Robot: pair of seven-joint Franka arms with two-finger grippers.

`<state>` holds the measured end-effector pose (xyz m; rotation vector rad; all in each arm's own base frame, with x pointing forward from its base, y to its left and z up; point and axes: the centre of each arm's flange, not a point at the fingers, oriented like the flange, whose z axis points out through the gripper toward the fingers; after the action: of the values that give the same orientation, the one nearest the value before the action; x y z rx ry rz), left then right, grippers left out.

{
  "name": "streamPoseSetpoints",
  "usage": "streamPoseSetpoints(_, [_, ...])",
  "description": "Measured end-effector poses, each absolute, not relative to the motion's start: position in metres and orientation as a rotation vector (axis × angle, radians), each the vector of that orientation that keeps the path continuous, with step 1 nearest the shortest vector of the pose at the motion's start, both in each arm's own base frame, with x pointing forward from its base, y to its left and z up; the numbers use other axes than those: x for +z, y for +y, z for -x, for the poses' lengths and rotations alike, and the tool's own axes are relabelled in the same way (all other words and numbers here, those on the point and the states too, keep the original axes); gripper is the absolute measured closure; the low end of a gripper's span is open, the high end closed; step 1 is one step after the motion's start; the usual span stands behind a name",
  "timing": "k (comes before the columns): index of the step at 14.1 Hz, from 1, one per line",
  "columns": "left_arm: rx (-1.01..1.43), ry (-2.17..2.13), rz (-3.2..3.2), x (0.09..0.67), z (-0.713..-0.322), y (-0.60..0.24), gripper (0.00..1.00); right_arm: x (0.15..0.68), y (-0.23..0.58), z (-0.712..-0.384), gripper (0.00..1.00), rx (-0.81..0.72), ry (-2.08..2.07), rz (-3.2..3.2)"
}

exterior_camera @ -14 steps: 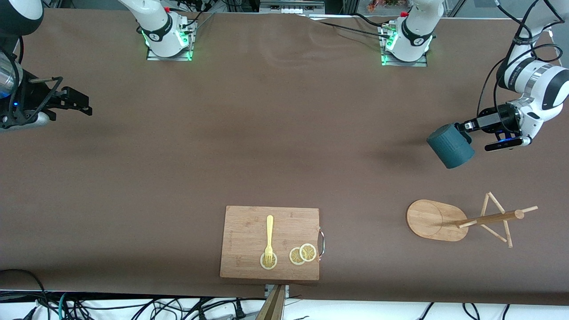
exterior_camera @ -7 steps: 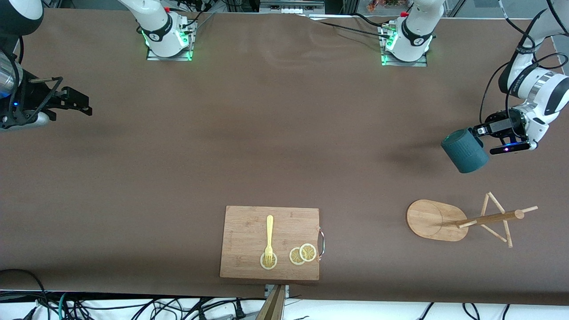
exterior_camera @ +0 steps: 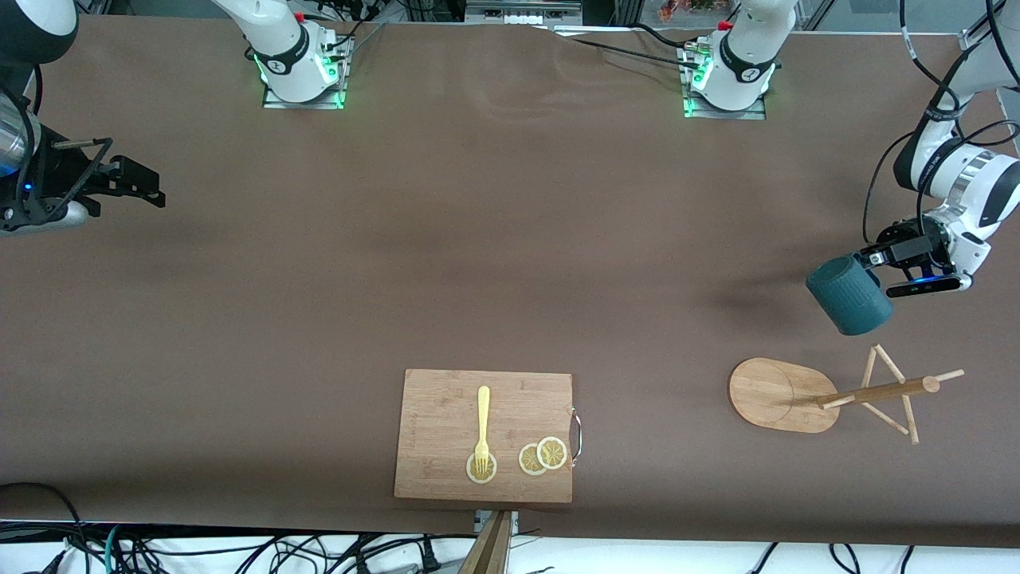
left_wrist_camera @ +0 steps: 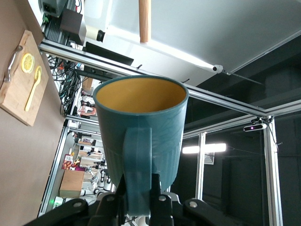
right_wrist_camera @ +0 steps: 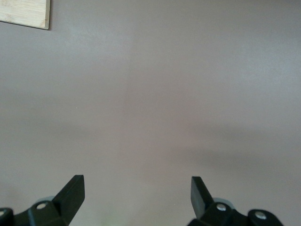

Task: Pass cup and hang on rack
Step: 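Carry the mug with the left gripper above the wooden rack peg, then lower the mug onto the rack peg and open the left gripper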

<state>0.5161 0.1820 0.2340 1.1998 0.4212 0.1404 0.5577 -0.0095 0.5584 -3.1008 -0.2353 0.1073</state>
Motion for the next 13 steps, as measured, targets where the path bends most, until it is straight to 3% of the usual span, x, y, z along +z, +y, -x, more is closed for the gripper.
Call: streamPoseSetpoints(13, [0.163,0.428,-1.162,0.208,-0.538,0.191,0.79,0.558,-0.009,-0.558,0.00,0.110,-0.234,3.101])
